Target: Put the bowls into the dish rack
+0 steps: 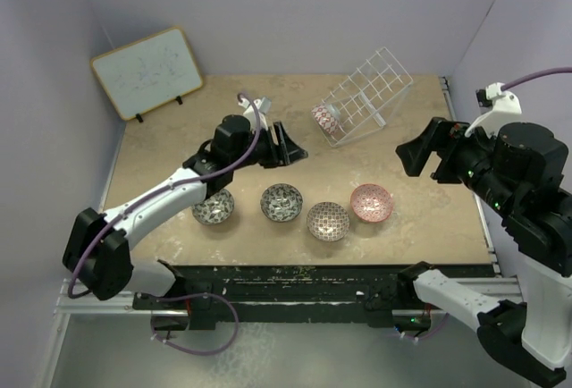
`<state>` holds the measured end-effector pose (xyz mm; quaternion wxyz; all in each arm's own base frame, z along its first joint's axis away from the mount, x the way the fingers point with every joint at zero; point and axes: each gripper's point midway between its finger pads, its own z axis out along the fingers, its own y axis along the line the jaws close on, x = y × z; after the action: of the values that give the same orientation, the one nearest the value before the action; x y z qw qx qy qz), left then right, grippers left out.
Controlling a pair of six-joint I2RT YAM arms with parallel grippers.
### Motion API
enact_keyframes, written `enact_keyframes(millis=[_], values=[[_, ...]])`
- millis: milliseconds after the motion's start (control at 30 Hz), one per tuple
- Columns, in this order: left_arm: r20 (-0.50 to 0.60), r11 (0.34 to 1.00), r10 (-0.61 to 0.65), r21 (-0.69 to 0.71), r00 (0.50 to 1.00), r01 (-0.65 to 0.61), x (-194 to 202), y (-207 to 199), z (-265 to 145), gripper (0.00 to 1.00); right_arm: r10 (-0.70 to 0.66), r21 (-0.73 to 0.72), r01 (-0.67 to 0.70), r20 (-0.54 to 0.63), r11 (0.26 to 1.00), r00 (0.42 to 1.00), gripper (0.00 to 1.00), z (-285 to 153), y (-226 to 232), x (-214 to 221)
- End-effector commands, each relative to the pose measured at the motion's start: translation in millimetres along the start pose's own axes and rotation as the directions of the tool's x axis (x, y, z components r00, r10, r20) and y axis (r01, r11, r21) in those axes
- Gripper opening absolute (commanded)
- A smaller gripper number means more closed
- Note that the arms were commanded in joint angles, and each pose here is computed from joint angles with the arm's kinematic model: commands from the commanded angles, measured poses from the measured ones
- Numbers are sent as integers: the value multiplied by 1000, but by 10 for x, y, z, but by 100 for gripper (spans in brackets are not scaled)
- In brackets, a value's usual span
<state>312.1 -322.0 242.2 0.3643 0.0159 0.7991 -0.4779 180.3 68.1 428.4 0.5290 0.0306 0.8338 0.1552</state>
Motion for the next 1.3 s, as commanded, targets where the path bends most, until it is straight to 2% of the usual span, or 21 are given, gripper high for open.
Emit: enact_keyframes(millis=[0,200,300,600,1033,1267], values=[[-86,959,136,-240,987,-153,346,462,-302,61,5,-44,-4,33,999,999,94,5,78,-58],[-151,913,180,-341,972,-222,651,696,-319,53,5,-46,-4,34,999,999,94,0,77,-49],[-189,886,225,-369,956,-281,770,671,-214,53,2,-44,0,33,999,999,94,-8,68,-43],[-293,835,235,-427,927,-347,1087,839,7,52,2,-58,1,46,998,999,95,-104,71,-55],[-332,836,250,-400,910,-376,1254,815,325,52,-8,-54,11,45,998,999,95,-119,54,-44],[-362,826,243,-410,900,-388,1368,928,407,52,-8,-51,10,49,999,999,95,-139,43,-46]])
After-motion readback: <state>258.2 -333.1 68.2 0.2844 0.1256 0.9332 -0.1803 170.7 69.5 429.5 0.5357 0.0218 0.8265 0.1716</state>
